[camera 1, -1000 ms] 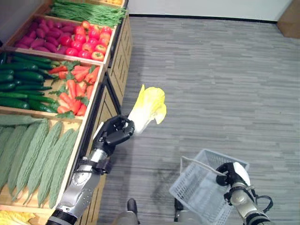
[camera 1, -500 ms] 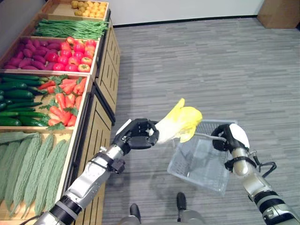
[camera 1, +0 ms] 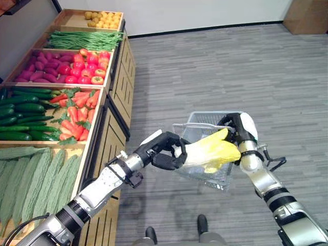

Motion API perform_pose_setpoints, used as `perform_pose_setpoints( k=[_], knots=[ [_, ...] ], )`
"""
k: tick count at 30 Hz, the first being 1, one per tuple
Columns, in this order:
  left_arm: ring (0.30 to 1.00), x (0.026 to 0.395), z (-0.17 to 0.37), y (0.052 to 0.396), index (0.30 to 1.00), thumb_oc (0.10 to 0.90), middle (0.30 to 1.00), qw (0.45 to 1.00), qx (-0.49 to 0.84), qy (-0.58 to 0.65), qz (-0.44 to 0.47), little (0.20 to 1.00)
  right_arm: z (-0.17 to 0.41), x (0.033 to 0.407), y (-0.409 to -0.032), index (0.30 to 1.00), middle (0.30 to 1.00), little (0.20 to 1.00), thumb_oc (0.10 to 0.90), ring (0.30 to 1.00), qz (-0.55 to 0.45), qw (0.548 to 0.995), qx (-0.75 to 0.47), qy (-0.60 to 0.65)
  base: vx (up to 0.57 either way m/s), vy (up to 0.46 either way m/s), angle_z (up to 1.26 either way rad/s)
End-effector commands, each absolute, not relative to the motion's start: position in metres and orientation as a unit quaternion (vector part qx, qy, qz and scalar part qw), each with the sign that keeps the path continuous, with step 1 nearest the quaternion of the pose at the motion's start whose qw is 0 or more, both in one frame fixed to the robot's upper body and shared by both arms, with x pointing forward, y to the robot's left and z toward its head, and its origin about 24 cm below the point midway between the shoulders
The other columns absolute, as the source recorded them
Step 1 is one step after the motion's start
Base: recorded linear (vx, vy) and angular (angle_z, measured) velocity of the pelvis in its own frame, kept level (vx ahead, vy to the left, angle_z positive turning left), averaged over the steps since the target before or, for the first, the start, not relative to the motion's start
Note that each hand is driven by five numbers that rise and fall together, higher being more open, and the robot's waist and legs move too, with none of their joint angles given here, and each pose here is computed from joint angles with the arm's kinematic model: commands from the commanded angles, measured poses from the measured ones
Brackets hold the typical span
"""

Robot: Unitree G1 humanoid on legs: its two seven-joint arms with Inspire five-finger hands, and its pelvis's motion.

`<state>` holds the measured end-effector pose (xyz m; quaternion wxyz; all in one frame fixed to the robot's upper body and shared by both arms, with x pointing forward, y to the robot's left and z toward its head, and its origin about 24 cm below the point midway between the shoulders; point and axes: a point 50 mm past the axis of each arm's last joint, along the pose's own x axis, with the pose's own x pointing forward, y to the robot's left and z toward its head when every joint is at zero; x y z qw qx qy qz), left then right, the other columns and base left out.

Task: Get the vegetables into the basket

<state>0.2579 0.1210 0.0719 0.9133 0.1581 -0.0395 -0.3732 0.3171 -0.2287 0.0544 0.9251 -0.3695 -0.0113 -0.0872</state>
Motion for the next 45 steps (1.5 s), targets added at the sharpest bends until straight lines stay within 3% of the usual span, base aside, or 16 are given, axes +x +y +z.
perform_pose_setpoints(
  k=[1, 9, 16, 17, 18, 19, 20, 29, 39, 45],
  knots=[
    [0.300, 0.276, 0.116, 0.108, 0.300, 0.400, 0.300, 0.886, 0.215, -0.169, -0.375, 0.300, 0.167, 0.344, -0.179, 0.300, 0.300, 0.300, 0.400, 0.300, -0.100, 0.929, -0.234, -0.270, 0.00, 0.000, 0.00],
    [0.300, 0.297, 0.105, 0.114, 0.300, 0.400, 0.300, 0.840, 0.410, -0.205, -0.290, 0.300, 0.169, 0.324, -0.153, 0.300, 0.300, 0.300, 0.400, 0.300, -0.032, 0.943, -0.137, -0.302, 0.00, 0.003, -0.01],
    [0.300, 0.312, 0.084, 0.129, 0.300, 0.400, 0.300, 0.834, 0.484, -0.190, -0.187, 0.300, 0.164, 0.305, -0.139, 0.300, 0.300, 0.300, 0.400, 0.300, 0.009, 0.947, -0.088, -0.310, 0.00, 0.000, 0.00],
    [0.415, 0.313, 0.080, 0.133, 0.415, 0.482, 0.415, 0.833, 0.493, -0.182, -0.171, 0.415, 0.162, 0.303, -0.139, 0.300, 0.300, 0.300, 0.400, 0.300, 0.014, 0.947, -0.088, -0.309, 0.00, 0.000, 0.00],
    [0.415, 0.313, 0.077, 0.137, 0.415, 0.482, 0.415, 0.831, 0.502, -0.177, -0.161, 0.415, 0.163, 0.302, -0.137, 0.300, 0.300, 0.300, 0.400, 0.300, 0.017, 0.946, -0.088, -0.311, 0.00, 0.000, 0.00],
    [0.904, 0.314, 0.074, 0.141, 0.904, 0.831, 0.904, 0.829, 0.512, -0.173, -0.143, 0.904, 0.162, 0.301, -0.139, 0.300, 0.300, 0.300, 0.400, 0.300, 0.015, 0.945, -0.094, -0.312, 0.00, 0.000, 0.00],
    [1.000, 0.313, 0.071, 0.142, 1.000, 0.900, 1.000, 0.827, 0.519, -0.168, -0.140, 1.000, 0.162, 0.300, -0.140, 0.300, 0.300, 0.300, 0.400, 0.300, 0.012, 0.944, -0.100, -0.313, 0.00, 0.000, 0.00],
    [1.000, 0.306, 0.062, 0.154, 1.000, 0.900, 1.000, 0.837, 0.513, -0.149, -0.115, 1.000, 0.147, 0.298, -0.159, 0.300, 0.300, 0.300, 0.400, 0.300, -0.022, 0.952, -0.114, -0.282, 0.00, -0.001, -0.02],
    [1.000, 0.259, 0.075, 0.159, 1.000, 0.900, 1.000, 0.925, 0.312, -0.155, -0.149, 1.000, 0.101, 0.284, -0.211, 0.300, 0.300, 0.300, 0.400, 0.300, -0.106, 0.966, -0.150, -0.179, 0.00, -0.007, 0.04],
    [1.000, 0.228, 0.020, 0.191, 1.000, 0.900, 1.000, 0.952, 0.276, -0.003, -0.136, 1.000, 0.070, 0.265, -0.248, 0.300, 0.300, 0.300, 0.400, 0.300, -0.154, 0.958, -0.216, -0.107, 0.00, -0.004, 0.02]
  ],
)
